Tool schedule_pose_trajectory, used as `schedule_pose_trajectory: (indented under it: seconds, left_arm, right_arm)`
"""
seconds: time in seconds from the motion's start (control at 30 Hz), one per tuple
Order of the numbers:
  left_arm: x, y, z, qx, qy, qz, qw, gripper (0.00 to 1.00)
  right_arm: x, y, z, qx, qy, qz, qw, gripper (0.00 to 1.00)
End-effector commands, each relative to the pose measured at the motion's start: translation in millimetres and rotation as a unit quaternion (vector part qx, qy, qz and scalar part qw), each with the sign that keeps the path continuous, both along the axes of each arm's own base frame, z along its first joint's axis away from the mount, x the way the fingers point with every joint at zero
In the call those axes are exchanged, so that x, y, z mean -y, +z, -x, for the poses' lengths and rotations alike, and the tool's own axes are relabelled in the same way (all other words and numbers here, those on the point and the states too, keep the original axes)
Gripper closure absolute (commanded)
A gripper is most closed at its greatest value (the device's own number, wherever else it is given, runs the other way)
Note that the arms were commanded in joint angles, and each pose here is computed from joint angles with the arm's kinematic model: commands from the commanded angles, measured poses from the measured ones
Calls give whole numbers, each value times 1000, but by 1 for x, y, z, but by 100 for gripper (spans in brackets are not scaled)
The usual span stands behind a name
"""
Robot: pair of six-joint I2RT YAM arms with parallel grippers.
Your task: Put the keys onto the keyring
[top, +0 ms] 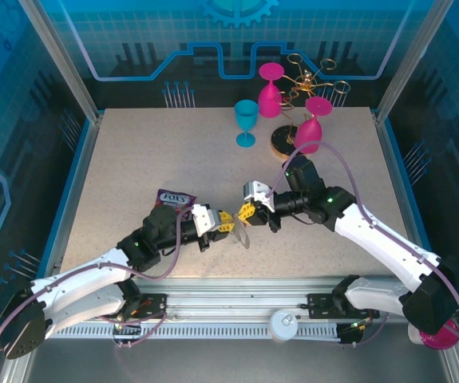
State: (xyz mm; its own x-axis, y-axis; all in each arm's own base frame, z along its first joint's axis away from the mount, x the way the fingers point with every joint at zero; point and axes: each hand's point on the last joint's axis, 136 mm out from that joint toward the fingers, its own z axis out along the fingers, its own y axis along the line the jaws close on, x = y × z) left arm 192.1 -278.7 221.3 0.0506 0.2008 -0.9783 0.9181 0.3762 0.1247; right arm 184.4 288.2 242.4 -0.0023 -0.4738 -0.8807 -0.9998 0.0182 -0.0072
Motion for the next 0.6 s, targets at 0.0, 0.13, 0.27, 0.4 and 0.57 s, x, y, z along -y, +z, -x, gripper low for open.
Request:
schedule_pose_trajectory:
  seconds: [0.0,0.13,0.27,0.4,0.57]
  left_arm:
    - [3,13,-3,17,-1,0,1000,79]
    - [5,18,0,22,-11,7,1000,78]
    - [6,20,2,21,-20,7,1000,79]
    - [8,17,4,15,-26,0,1000,82]
    - [9,18,4,14,-32,1,999,83]
  right_arm:
    - [1,-9,7,16,15,47,999,100]
    - [1,-14,8,27,19,69,997,100]
    - [-3,-14,11,34,25,74,996,100]
    - [-7,-12,11,37,29,74,996,100]
    - [-11,-14,12,39,32,78,996,100]
